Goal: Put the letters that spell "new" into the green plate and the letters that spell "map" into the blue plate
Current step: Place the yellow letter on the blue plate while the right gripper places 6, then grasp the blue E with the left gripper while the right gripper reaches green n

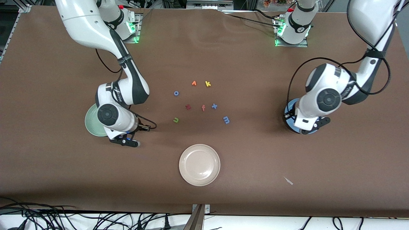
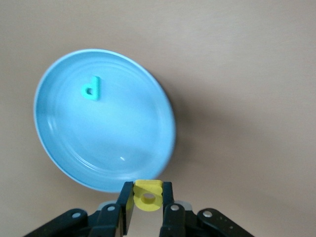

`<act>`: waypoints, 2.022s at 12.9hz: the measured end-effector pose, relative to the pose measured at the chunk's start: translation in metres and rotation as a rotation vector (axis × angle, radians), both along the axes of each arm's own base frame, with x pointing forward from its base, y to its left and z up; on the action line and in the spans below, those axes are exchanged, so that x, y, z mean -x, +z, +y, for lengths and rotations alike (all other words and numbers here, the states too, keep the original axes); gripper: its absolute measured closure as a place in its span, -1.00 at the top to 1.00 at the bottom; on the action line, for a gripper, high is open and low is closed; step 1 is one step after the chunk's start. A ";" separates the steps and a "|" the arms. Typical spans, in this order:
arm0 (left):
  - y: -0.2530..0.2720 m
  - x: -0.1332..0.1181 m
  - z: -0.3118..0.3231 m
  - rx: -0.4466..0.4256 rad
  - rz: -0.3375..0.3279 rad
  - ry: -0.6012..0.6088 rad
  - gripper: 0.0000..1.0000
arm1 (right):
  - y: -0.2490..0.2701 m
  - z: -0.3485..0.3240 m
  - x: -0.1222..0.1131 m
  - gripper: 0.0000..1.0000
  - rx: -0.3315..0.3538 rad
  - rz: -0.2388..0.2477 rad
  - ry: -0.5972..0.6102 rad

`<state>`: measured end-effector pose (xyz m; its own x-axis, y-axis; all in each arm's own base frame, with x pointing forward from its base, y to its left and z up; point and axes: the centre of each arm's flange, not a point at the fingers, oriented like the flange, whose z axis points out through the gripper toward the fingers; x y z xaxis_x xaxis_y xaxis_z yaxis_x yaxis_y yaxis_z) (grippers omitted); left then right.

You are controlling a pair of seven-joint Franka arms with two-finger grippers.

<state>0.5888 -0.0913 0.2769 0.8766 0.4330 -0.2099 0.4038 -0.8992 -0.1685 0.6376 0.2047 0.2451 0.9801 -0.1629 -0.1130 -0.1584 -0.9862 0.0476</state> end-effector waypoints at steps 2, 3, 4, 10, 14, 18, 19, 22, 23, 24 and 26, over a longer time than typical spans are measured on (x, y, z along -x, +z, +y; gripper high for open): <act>-0.025 0.002 0.033 0.036 0.051 -0.040 -0.45 | 0.015 -0.023 0.015 -0.44 0.016 0.005 0.048; -0.040 0.004 0.049 0.040 0.073 -0.055 -0.45 | 0.021 -0.039 0.023 -0.44 0.018 0.007 0.070; -0.056 0.005 0.063 0.041 0.086 -0.064 -0.45 | 0.023 -0.056 0.031 -0.44 0.017 0.007 0.090; -0.062 -0.005 0.068 0.059 0.056 -0.084 0.45 | -0.010 -0.141 0.072 -0.44 0.022 -0.074 0.233; 0.029 -0.023 -0.008 0.080 -0.010 -0.043 1.00 | -0.026 -0.164 0.083 -0.15 0.035 -0.095 0.263; 0.059 -0.002 -0.135 0.084 -0.085 0.061 1.00 | 0.006 -0.147 0.062 0.72 0.003 -0.031 0.204; 0.056 0.006 -0.171 0.111 -0.120 0.068 1.00 | 0.019 -0.135 0.054 0.95 -0.001 -0.028 0.180; 0.025 0.033 -0.254 0.165 -0.165 0.014 1.00 | 0.036 -0.082 0.049 1.00 -0.014 -0.052 0.081; 0.007 0.039 -0.267 0.151 -0.167 -0.014 1.00 | 0.036 -0.059 0.051 1.00 -0.024 -0.054 0.044; -0.011 0.040 -0.278 0.137 -0.166 -0.035 1.00 | 0.035 -0.036 0.054 1.00 -0.030 -0.054 0.009; -0.044 0.040 -0.298 0.122 -0.149 -0.053 1.00 | 0.030 0.006 0.060 1.00 -0.028 -0.053 -0.049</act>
